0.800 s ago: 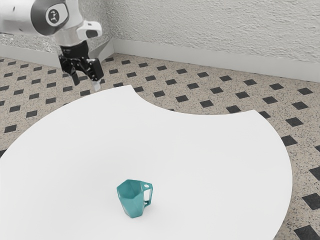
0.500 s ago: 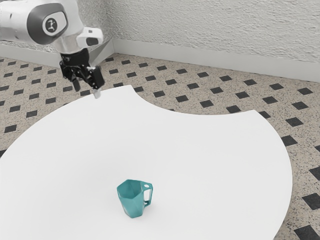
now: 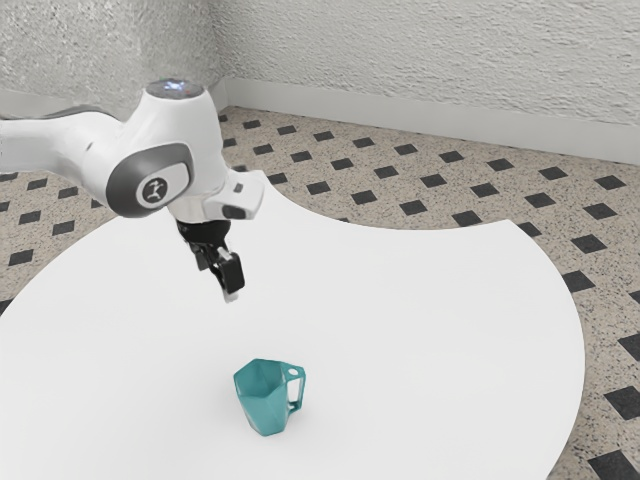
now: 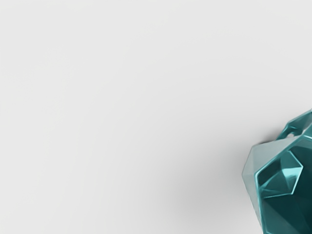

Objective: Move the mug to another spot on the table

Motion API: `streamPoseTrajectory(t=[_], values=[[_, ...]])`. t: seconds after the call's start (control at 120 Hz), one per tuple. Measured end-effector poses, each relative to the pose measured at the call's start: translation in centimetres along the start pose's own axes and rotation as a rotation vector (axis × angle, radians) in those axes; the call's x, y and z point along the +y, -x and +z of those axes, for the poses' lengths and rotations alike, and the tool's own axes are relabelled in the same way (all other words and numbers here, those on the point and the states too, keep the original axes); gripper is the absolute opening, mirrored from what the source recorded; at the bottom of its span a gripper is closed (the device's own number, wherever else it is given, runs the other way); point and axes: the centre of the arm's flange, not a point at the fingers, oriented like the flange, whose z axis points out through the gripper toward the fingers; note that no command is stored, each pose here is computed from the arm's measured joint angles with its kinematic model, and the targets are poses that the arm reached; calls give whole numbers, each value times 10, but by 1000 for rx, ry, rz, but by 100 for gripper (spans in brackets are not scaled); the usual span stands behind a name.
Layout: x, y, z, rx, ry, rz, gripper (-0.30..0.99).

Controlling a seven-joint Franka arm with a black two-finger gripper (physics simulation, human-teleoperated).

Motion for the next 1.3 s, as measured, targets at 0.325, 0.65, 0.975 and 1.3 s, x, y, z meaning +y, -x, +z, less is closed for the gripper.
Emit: streamPoseTrajectory(t=[0.325, 0.65, 0.975, 1.3], values=[[53, 13, 36, 38, -51, 243, 65], [111, -20, 51, 68, -25, 367, 64], [132, -53, 95, -49, -5, 349, 64], [144, -65, 128, -179, -67, 340, 63]])
